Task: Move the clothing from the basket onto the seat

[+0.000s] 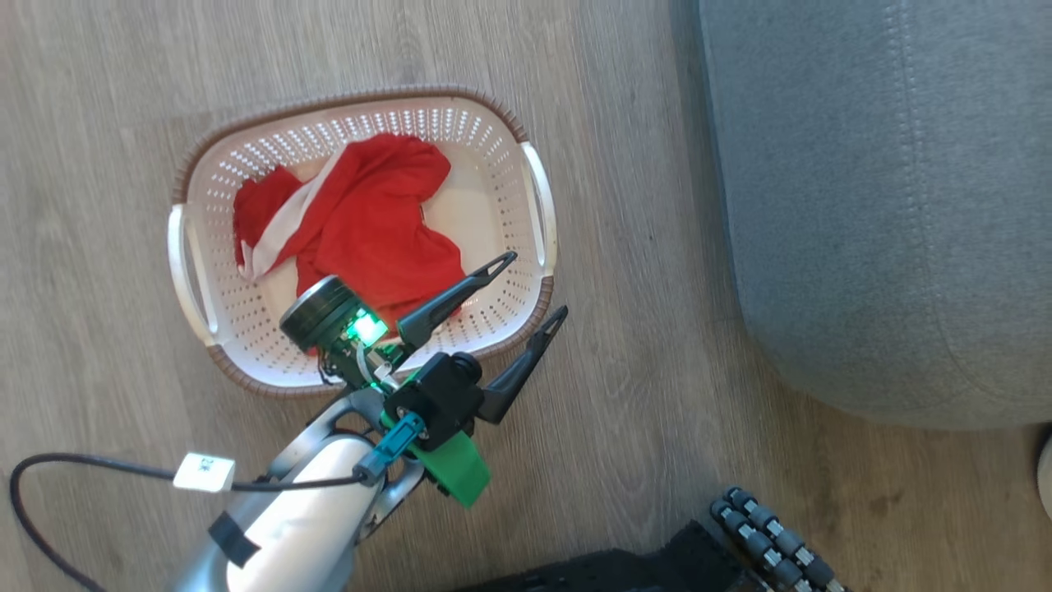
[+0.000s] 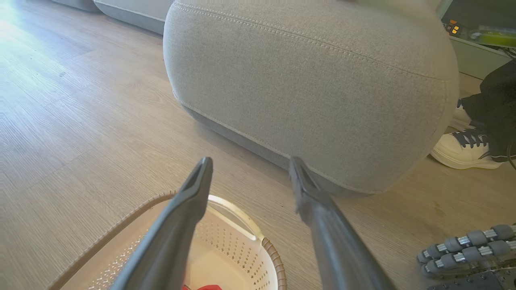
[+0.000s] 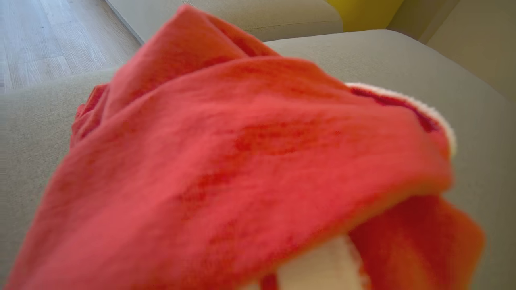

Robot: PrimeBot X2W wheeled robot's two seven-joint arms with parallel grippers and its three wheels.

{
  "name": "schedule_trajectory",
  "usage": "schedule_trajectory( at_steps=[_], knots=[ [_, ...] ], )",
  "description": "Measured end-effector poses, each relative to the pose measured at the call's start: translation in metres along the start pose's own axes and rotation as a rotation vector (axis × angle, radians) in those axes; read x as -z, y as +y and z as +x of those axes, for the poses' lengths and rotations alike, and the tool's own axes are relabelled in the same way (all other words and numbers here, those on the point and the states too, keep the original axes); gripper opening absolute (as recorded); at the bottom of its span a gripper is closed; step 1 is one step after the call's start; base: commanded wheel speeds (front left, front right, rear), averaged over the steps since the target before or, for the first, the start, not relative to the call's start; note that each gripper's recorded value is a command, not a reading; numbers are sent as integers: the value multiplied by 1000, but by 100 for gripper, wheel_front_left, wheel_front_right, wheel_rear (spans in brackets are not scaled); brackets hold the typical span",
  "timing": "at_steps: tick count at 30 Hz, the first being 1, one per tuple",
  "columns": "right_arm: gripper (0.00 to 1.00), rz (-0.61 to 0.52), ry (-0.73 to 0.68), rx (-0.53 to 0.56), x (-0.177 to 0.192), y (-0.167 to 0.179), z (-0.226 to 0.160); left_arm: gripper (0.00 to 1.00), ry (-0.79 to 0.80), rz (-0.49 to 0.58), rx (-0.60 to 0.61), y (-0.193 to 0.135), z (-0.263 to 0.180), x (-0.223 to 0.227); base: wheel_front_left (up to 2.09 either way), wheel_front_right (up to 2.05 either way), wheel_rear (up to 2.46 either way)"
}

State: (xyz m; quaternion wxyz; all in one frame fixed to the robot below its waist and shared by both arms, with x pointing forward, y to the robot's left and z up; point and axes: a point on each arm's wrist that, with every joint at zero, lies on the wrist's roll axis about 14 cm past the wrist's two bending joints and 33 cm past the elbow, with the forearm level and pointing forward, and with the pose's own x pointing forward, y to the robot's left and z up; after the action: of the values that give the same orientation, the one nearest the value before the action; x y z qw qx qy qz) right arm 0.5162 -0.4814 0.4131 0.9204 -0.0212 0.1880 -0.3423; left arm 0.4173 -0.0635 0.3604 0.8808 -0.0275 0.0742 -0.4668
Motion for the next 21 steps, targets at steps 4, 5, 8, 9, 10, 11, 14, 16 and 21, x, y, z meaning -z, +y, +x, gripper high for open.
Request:
schedule_trajectory(
  at_steps=[4, 5, 8, 9, 10, 11, 14, 16, 21],
  knots=[
    [100, -2, 34, -41, 0, 8, -9, 100, -23, 15, 1, -5, 1, -14, 0, 0, 0],
    [100, 4, 34, -46, -2, 7, -11, 100, -33, 12, 1, -6, 2, -19, 0, 0, 0],
    [100, 10, 52, -37, -12, -6, -17, 100, -64, 23, 4, -13, 4, -35, 0, 0, 0],
    [100, 7, 84, -32, -17, -15, -22, 100, -81, 26, 4, -17, 5, -46, 0, 0, 0],
    [100, 5, 108, -35, -17, -17, -26, 100, -89, 27, -1, -17, 4, -51, 0, 0, 0],
    [100, 5, 137, -44, -15, -16, -30, 100, -95, 25, -7, -19, 3, -55, 0, 0, 0],
    [100, -30, 204, -77, -15, -13, -44, 100, -98, 22, -10, -30, -3, -63, 0, 0, 0],
    [100, -40, 240, -86, -19, -16, -52, 100, -108, 26, -7, -38, -7, -70, 0, 0, 0],
    [100, -59, 213, -101, -48, -28, -71, 100, -150, 51, -24, -48, -14, -95, 0, 0, 0]
  ],
)
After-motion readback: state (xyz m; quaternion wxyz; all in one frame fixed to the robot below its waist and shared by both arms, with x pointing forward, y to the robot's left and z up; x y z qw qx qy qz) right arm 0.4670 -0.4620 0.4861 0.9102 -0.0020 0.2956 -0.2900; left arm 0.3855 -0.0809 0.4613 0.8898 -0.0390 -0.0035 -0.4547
